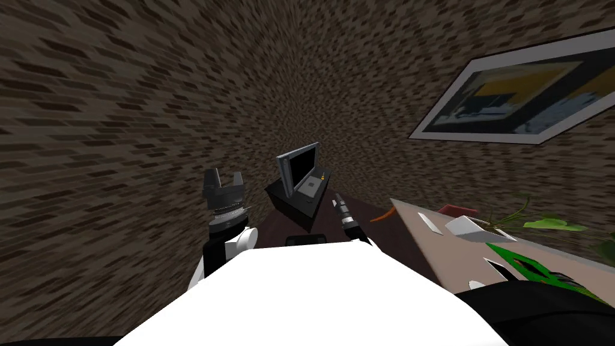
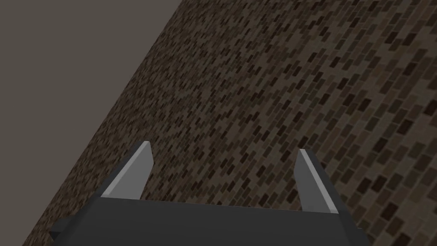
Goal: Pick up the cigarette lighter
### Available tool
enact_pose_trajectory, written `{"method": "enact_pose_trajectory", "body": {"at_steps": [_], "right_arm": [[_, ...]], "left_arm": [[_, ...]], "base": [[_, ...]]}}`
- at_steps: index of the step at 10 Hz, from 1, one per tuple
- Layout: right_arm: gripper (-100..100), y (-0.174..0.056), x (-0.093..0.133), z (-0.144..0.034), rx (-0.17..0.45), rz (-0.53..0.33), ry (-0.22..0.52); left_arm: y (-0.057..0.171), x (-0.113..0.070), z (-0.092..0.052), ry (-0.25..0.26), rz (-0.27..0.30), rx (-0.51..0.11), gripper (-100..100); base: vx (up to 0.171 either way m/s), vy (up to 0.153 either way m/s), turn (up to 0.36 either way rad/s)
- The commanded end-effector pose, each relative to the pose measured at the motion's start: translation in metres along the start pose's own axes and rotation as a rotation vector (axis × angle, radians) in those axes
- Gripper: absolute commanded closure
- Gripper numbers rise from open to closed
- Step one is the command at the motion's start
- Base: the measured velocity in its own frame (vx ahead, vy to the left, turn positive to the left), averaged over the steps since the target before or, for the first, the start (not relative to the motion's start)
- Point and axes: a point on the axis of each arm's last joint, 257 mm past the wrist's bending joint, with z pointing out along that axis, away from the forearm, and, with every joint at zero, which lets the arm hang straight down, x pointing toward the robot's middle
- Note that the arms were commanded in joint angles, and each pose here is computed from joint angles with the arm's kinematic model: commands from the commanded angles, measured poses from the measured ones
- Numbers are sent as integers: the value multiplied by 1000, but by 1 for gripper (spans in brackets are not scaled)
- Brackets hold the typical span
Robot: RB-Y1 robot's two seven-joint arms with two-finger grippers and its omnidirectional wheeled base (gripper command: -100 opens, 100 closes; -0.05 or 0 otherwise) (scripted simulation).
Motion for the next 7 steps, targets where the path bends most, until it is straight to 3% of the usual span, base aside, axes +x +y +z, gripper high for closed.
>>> {"method": "enact_pose_trajectory", "body": {"at_steps": [1, 2, 3, 4, 5, 6, 7], "right_arm": [[-100, -14, -2, -8, 41, -14, 10], [-100, -42, 0, -18, 116, -39, 32], [-100, -42, 0, -18, 116, -39, 32], [-100, -69, 1, -30, 191, -65, 55], [-100, -69, 1, -30, 191, -65, 55], [-100, -94, 1, -43, 263, -93, 79], [-100, -96, 0, -44, 267, -94, 78]], "left_arm": [[0, 0, 0, 0, 0, 0, 0], [0, 0, 0, 0, 0, 0, 0], [0, 0, 0, 0, 0, 0, 0], [0, 0, 0, 0, 0, 0, 0], [0, 0, 0, 0, 0, 0, 0], [0, 0, 0, 0, 0, 0, 0], [0, 0, 0, 0, 0, 0, 0]], "base": [[-52, -138, 357], [-56, -131, 417], [-54, -127, 337], [-63, -144, 409], [-63, -116, 442], [-71, -129, 438], [-69, -101, 311]]}}
